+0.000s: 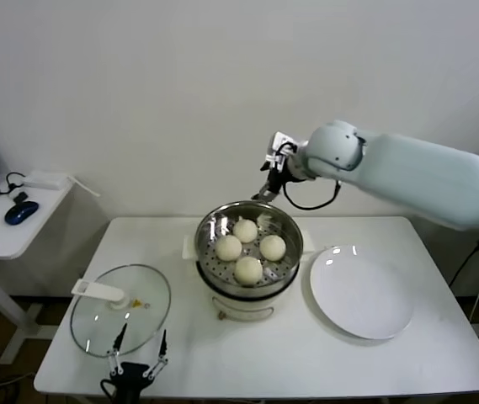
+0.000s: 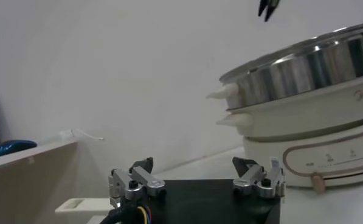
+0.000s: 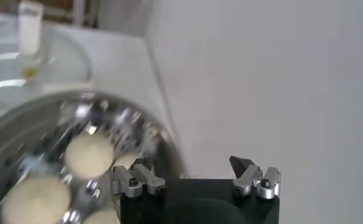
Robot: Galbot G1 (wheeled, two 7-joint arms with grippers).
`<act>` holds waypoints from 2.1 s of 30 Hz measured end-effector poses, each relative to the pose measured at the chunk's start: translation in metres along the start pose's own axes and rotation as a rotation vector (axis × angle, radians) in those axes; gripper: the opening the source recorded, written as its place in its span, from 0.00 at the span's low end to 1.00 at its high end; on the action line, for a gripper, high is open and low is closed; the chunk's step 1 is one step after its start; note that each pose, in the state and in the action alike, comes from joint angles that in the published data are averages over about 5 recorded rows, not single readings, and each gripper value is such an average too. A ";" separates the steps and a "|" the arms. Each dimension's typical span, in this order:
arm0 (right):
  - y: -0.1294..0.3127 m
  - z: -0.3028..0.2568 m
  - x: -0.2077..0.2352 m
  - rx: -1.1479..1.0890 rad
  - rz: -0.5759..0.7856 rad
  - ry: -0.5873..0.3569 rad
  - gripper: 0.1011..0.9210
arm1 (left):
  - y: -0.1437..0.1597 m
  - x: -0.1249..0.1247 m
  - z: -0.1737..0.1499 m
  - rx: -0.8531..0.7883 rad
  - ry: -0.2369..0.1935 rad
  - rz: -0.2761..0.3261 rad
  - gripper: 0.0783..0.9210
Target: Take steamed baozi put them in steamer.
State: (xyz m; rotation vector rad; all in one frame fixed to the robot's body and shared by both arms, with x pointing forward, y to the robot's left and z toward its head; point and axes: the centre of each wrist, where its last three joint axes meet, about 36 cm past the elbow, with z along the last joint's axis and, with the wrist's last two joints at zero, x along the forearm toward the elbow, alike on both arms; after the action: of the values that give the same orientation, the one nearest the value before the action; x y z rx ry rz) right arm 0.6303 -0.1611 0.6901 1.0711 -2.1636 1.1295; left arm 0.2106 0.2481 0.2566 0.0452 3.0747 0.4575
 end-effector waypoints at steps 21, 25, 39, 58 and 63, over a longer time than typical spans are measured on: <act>0.041 0.091 0.071 -0.376 0.383 -0.368 0.88 | 0.004 -0.006 -0.001 -0.026 -0.008 0.032 0.88; 0.061 0.115 0.079 -0.429 0.433 -0.443 0.88 | 0.004 -0.005 0.000 -0.029 -0.004 0.034 0.88; 0.179 0.224 0.064 -0.625 0.600 -0.664 0.88 | 0.001 0.000 0.006 -0.044 0.008 0.046 0.88; 0.355 0.302 0.026 -0.910 0.739 -0.720 0.88 | -0.002 0.007 0.009 -0.046 0.020 0.045 0.88; 0.378 0.309 0.025 -0.940 0.763 -0.711 0.88 | -0.003 0.007 0.009 -0.046 0.022 0.044 0.88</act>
State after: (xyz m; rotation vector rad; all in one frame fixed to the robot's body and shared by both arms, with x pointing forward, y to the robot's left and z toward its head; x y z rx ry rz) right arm 0.2934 -0.2945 0.3620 0.1766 -3.2357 -0.2328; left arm 0.2040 0.2480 0.2471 0.1081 3.0889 0.5340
